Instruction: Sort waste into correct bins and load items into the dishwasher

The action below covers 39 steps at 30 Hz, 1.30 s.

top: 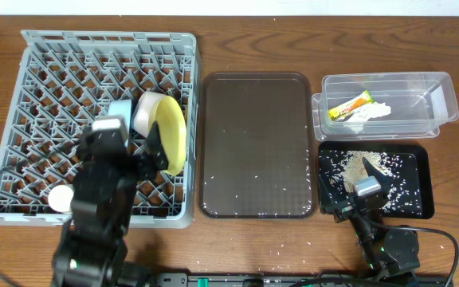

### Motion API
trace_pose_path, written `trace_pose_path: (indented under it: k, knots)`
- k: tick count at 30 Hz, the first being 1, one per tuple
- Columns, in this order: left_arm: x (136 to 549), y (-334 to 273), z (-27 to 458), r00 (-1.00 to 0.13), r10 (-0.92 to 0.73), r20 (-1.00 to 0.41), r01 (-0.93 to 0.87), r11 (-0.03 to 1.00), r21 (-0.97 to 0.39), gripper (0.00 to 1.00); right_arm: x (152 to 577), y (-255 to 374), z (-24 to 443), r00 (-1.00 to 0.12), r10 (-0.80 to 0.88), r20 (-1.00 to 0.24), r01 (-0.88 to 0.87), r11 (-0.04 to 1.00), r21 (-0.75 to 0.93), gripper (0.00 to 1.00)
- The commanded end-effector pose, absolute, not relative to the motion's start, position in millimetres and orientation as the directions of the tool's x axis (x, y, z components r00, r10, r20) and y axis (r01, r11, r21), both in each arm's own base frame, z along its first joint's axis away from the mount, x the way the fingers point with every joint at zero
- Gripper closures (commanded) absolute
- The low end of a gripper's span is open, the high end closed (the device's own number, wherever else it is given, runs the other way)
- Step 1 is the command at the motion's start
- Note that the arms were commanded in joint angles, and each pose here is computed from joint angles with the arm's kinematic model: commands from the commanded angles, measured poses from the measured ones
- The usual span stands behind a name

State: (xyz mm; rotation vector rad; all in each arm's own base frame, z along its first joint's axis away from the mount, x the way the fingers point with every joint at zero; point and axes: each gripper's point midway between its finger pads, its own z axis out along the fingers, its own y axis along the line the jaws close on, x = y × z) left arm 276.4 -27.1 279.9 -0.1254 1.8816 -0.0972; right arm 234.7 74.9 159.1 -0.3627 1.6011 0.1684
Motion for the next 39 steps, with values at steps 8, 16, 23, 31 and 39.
trace_pose_path:
  k: [8,16,23,31,39]
  knots:
    - [233,4,255,-0.083,-0.189,-0.979,-0.062,0.981,-0.184,0.04,235,74,158,-0.023,-0.138,-0.99,-0.332,0.935,-0.122,0.01]
    - [226,9,227,0.001,-0.193,-0.981,-0.065,0.979,-0.193,0.04,235,74,158,-0.023,-0.138,-0.99,-0.332,0.935,-0.122,0.01]
    - [242,8,179,-0.033,-0.21,-0.977,-0.071,0.976,-0.207,0.04,235,74,158,-0.023,-0.138,-0.99,-0.332,0.935,-0.122,0.01]
    - [244,8,138,-0.132,-0.214,-0.968,-0.093,0.975,-0.202,0.04,235,74,158,-0.023,-0.138,-0.99,-0.332,0.935,-0.122,0.01]
    - [244,8,137,-0.134,-0.213,-0.968,-0.094,0.975,-0.202,0.04,235,74,158,-0.023,-0.138,-0.99,-0.332,0.935,-0.122,0.01]
